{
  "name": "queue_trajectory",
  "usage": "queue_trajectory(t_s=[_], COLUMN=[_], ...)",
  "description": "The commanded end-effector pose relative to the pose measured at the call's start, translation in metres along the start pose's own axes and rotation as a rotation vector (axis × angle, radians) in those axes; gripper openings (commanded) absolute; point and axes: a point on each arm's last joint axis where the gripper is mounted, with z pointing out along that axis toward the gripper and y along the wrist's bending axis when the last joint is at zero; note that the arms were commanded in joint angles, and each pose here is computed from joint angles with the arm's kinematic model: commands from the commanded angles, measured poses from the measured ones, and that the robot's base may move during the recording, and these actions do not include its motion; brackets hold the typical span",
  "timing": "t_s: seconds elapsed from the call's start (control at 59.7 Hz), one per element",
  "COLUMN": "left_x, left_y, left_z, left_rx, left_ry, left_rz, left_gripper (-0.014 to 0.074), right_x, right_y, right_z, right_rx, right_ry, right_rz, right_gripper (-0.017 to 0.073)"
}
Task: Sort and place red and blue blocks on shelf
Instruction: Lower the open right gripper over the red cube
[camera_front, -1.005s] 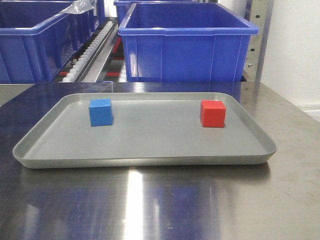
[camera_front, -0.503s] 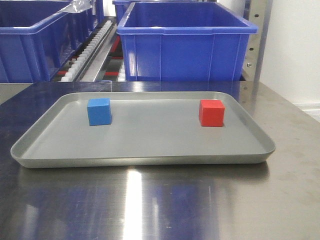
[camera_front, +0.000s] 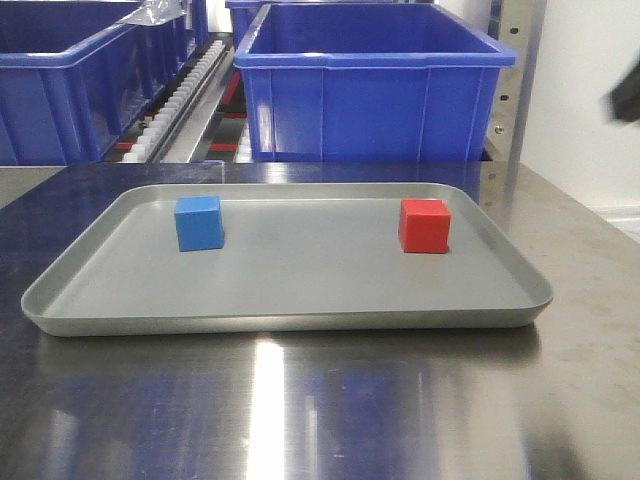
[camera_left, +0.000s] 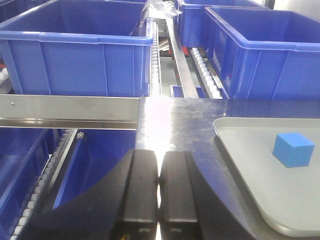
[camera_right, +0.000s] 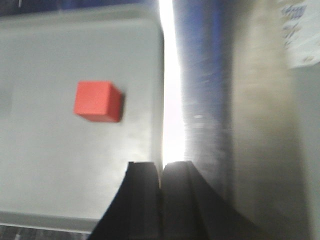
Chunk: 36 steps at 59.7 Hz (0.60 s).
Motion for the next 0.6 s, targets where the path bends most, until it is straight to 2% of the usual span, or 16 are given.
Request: queue_trajectory(t_s=[0.0, 0.268, 0.335, 0.402, 0.486, 0.536, 0.586], left_x=[0.005, 0.005, 0.005, 0.005, 0.005, 0.005, 0.005], left_y=[0.0, 0.0, 0.0, 0.0, 0.0, 0.0, 0.0], left_z=[0.0, 0.0, 0.0, 0.0, 0.0, 0.0, 0.0], left_rx=[0.008, 0.008, 0.008, 0.008, 0.008, 0.008, 0.008], left_ry=[-0.061, -0.061, -0.061, -0.061, -0.061, -0.061, -0.061], left_rz=[-0.004, -0.004, -0.004, -0.004, -0.004, -0.004, -0.004], left_gripper=[0.0139, 0.0139, 0.0139, 0.0139, 0.0139, 0.0139, 0.0139], right_x=[-0.019, -0.023, -0.022, -0.021, -0.02, -0.02, -0.021], right_y=[0.017, 0.039, 0.04, 0.042, 0.042, 0.044, 0.045], right_z=[0.004, 0.026, 0.028, 0.029, 0.029, 0.029, 0.029], right_rx=[-0.047, -0.108, -0.108, -0.11, -0.112, -0.116, -0.122], right_ry=[-0.062, -0.116, -0.106, -0.101, -0.101, -0.104, -0.113], right_rz=[-0.044, -0.084, -0.092, -0.118, -0.122, -0.125, -0.127], right_gripper=[0.0069, 0.0088, 0.0177, 0.0345, 0.0552, 0.0598, 0.0603])
